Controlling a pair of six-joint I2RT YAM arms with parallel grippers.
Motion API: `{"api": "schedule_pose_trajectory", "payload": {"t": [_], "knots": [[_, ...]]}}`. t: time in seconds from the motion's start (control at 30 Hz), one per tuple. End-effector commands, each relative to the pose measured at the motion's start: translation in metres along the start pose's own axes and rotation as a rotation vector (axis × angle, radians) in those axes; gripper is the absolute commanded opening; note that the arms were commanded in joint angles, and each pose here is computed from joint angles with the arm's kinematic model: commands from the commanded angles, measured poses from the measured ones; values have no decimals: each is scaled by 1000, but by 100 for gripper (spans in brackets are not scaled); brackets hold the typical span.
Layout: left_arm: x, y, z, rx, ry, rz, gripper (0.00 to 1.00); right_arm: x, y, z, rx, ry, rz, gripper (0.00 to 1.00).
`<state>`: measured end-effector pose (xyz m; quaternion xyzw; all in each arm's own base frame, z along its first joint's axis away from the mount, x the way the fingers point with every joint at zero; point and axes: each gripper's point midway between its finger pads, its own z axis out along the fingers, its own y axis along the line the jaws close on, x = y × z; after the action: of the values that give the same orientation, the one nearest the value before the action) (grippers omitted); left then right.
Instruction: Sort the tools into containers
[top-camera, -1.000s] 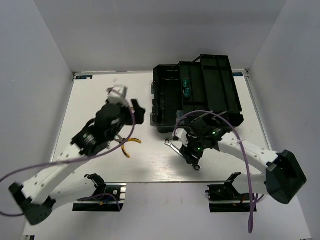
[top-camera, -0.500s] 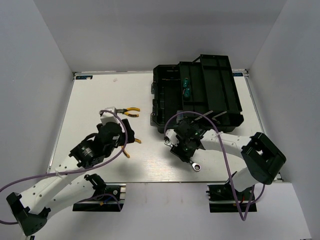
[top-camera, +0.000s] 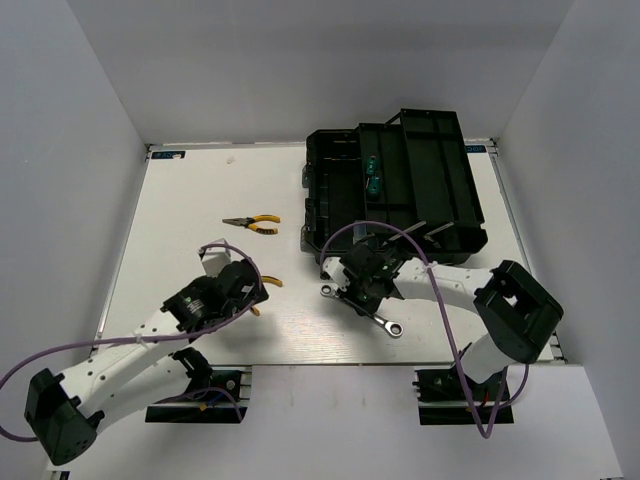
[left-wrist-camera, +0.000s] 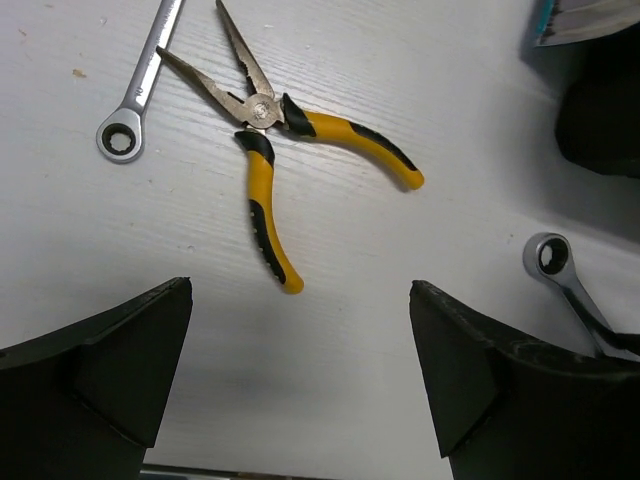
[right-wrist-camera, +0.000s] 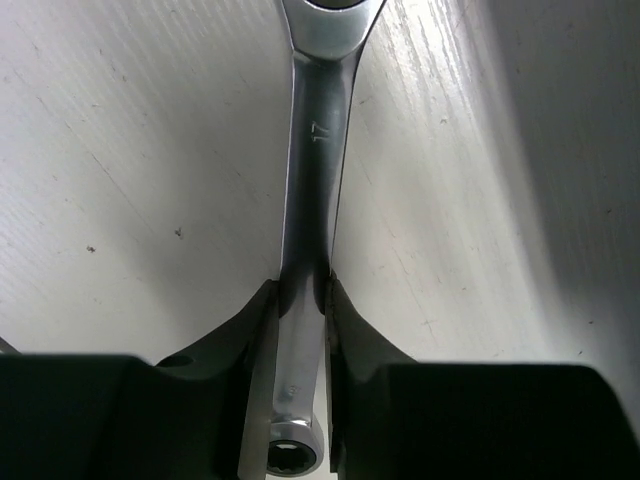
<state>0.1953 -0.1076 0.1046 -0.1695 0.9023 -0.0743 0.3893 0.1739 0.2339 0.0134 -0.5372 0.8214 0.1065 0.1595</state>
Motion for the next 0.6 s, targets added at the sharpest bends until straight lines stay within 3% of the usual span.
{"api": "schedule_pose_trajectory", "payload": {"t": [0.0, 0.17, 0.57], "knots": [[2, 3, 14, -58, -22, -52, 100, 28, 14, 11, -62, 108, -13, 0], [4, 4, 18, -76, -22, -41, 100, 24, 25, -5, -124, 104, -46, 0], [3, 6, 17, -78, -22, -41, 100, -34, 29, -74, -160, -81, -128, 0]]}}
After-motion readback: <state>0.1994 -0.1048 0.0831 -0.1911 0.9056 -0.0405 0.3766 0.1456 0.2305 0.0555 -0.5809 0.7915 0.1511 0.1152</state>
